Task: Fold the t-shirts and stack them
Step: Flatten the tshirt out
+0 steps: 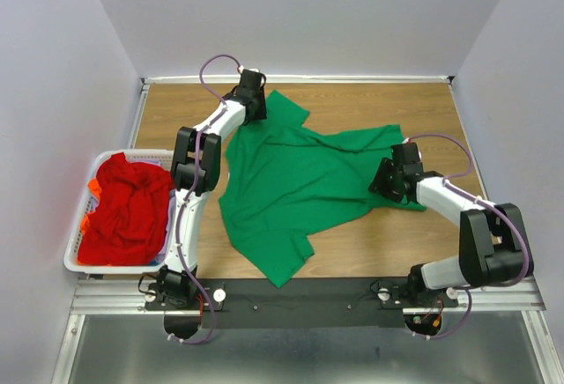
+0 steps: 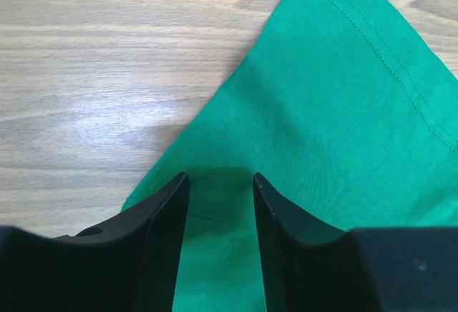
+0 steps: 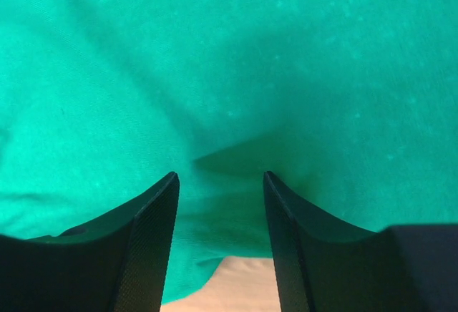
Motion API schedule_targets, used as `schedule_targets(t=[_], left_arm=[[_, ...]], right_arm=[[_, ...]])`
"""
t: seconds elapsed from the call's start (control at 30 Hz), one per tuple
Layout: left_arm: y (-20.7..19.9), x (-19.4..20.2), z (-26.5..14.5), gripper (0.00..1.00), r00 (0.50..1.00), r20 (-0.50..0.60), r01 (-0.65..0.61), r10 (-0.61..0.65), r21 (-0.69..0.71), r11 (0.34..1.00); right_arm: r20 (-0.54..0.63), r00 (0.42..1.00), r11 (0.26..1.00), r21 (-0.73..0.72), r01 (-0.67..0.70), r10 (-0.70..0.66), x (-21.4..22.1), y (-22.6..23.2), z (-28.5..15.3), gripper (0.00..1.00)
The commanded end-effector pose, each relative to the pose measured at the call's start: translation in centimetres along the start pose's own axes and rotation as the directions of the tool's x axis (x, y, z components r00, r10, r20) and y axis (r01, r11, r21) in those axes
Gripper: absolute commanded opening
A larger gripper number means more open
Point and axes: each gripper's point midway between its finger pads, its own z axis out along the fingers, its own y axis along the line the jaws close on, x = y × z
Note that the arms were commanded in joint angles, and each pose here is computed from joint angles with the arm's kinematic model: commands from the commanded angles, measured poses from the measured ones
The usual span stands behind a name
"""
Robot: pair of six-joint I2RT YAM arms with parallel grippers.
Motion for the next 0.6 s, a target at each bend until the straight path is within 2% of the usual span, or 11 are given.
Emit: schedule_targets(t=[0.0,0.27,0.43,0.5,0.57], left_arm=[[0.8,2.0,0.9,0.49,0.997,-0.069,0.039,-0.039,-0.012,0.999],[1.0,1.7,0.8,0.49,0.994,-0.066,0.081,-0.082,-0.012,0.997],[1.2,1.3,0.8,0.49,0.994,-0.054,0.096,-0.097,-0.009,0.995],[1.0,0.4,0.3,0.51,0.995,-0.035,0.097,-0.097,-0.004,0.995],[0.5,-1.6,-1.0,0.57,0.996,0.01,0.094,-0.094,0.018,0.995]], right_arm=[[-0.097,0.993,0.989,0.133,-0.057,0.07,3.4,-3.7,-1.5,0.59],[-0.098,0.99,0.975,0.207,-0.082,0.104,4.0,-5.7,-3.6,0.63],[-0.108,0.989,0.984,0.155,-0.083,0.101,4.0,-5.0,-4.4,0.64],[-0.081,0.993,0.991,0.116,-0.071,0.081,2.5,-4.0,-4.7,0.64],[-0.01,0.998,0.994,0.095,-0.058,0.06,-0.5,-2.9,-5.2,0.64]])
